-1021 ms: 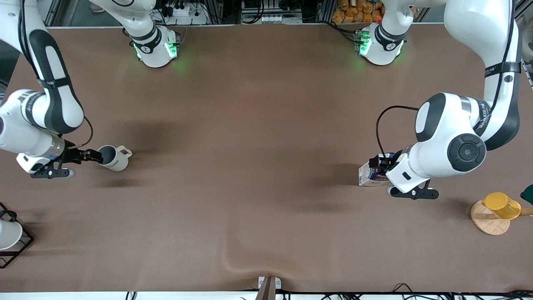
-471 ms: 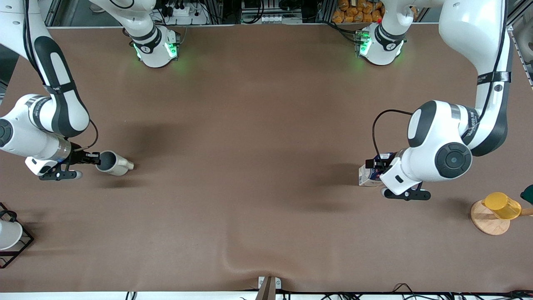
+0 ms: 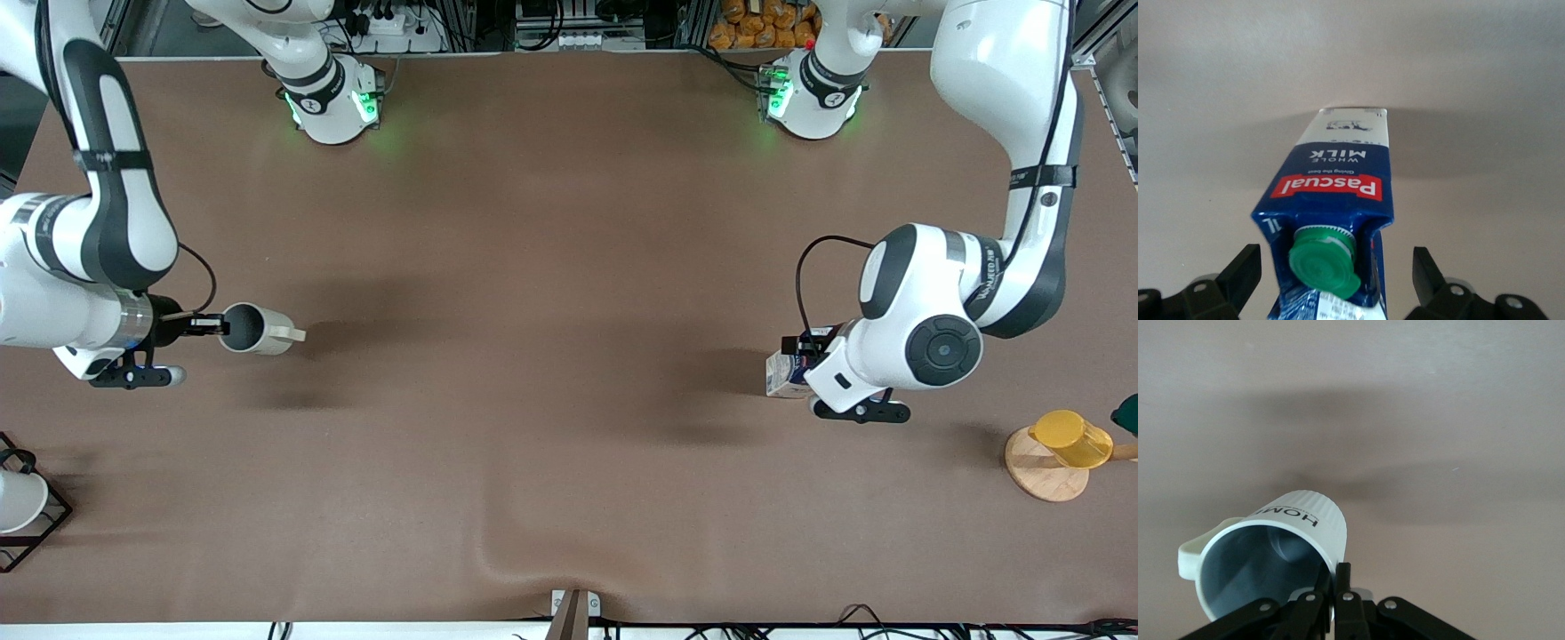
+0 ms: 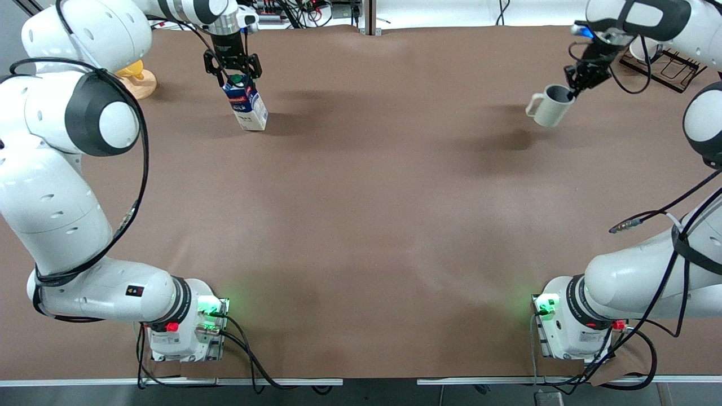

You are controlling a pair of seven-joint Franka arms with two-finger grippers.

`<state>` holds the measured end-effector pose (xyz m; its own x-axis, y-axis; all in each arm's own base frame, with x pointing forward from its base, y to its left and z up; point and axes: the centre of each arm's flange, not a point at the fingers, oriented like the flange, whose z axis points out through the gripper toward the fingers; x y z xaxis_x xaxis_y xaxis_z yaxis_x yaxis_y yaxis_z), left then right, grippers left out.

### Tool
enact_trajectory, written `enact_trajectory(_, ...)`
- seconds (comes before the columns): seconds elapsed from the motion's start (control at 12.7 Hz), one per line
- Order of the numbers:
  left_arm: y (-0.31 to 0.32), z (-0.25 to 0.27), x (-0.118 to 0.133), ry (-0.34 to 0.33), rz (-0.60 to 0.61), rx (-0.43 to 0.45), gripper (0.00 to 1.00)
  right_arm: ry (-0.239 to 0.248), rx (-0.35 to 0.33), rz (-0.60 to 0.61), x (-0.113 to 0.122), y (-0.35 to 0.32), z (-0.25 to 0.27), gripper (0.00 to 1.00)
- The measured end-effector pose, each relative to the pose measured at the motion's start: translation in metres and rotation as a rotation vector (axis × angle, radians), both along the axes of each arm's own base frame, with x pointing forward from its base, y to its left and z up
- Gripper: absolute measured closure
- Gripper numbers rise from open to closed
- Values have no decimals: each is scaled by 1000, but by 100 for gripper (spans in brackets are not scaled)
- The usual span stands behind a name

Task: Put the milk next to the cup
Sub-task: 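Carry the mug to the table center while the left gripper lifts the carton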

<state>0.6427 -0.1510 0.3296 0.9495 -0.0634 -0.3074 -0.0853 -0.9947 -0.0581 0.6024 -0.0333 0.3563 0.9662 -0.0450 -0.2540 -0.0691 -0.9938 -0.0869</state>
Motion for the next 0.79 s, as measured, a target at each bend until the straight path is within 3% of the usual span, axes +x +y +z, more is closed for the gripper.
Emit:
enact_trajectory(0.08,0,-6,-1,11,0,2,0,-2,-9,-38,1,28,9,96)
enact_trajectory(0.16,1,-11,-1,16,0,3,9,-2,-14,-82,2,59,15,96)
enact_trajectory(0.47,6,-6,3,-1,10,-1,56,-11,-29,-277,-6,207,46,96)
enact_trajectory(0.79,6,21,9,-51,13,-10,62,-10,-48,-427,-24,315,52,96)
